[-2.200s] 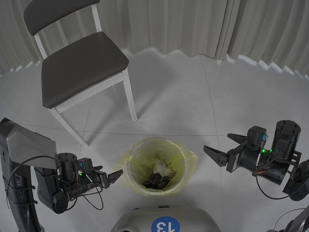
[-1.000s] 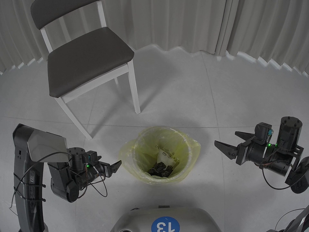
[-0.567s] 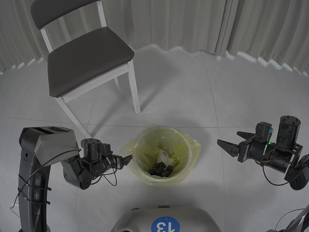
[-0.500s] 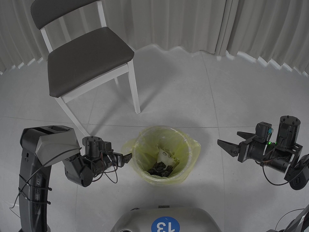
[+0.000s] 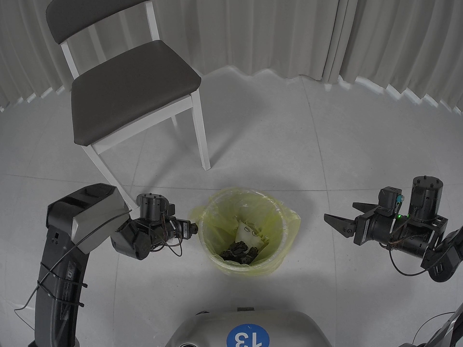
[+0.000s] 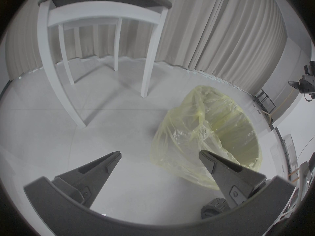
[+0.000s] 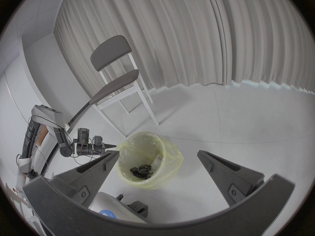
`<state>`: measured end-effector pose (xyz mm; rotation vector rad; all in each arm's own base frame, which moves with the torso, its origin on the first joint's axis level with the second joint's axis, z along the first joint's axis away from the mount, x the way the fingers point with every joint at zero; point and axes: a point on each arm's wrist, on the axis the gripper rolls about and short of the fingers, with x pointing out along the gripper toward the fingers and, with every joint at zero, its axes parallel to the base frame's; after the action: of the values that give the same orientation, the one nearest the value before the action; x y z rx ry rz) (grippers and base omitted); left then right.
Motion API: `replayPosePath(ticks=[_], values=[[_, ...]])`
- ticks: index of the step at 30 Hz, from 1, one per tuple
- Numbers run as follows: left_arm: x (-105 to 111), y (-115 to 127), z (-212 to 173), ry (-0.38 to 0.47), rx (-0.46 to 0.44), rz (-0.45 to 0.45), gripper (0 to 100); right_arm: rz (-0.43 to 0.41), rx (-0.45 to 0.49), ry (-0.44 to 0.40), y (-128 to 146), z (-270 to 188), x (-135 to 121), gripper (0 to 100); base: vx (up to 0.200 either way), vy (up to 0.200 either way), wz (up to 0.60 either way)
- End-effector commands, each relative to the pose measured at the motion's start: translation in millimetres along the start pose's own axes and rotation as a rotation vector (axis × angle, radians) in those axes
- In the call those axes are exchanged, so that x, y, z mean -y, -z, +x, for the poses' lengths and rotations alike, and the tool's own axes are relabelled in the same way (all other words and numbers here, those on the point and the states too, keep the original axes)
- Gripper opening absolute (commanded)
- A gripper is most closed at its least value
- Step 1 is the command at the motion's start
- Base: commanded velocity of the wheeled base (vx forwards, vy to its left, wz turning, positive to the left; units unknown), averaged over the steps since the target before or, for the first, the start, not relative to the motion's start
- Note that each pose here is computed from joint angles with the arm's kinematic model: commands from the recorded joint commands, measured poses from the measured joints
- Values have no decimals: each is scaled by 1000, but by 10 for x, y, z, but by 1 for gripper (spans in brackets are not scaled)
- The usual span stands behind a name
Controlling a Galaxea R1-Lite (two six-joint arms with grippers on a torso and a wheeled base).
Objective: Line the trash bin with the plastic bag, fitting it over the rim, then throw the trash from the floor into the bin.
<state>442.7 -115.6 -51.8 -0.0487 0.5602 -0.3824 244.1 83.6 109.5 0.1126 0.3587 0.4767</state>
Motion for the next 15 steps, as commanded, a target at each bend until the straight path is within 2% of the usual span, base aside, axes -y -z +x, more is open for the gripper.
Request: replayPosePath(ticks=[1, 6, 13, 15], values=[[0, 50, 148, 5, -20, -1, 100, 13, -43, 11, 116, 130, 74, 100, 0, 0, 0], [-11, 53, 122, 2, -24, -5, 100, 11, -19, 15, 115, 143, 98, 100, 0, 0, 0], [-135, -20, -401, -24, 0, -38, 100, 11, -14, 17, 105, 129, 102, 100, 0, 0, 0], [-134, -25, -717, -24, 15, -43, 100, 11, -13, 17, 102, 122, 100, 100, 0, 0, 0]])
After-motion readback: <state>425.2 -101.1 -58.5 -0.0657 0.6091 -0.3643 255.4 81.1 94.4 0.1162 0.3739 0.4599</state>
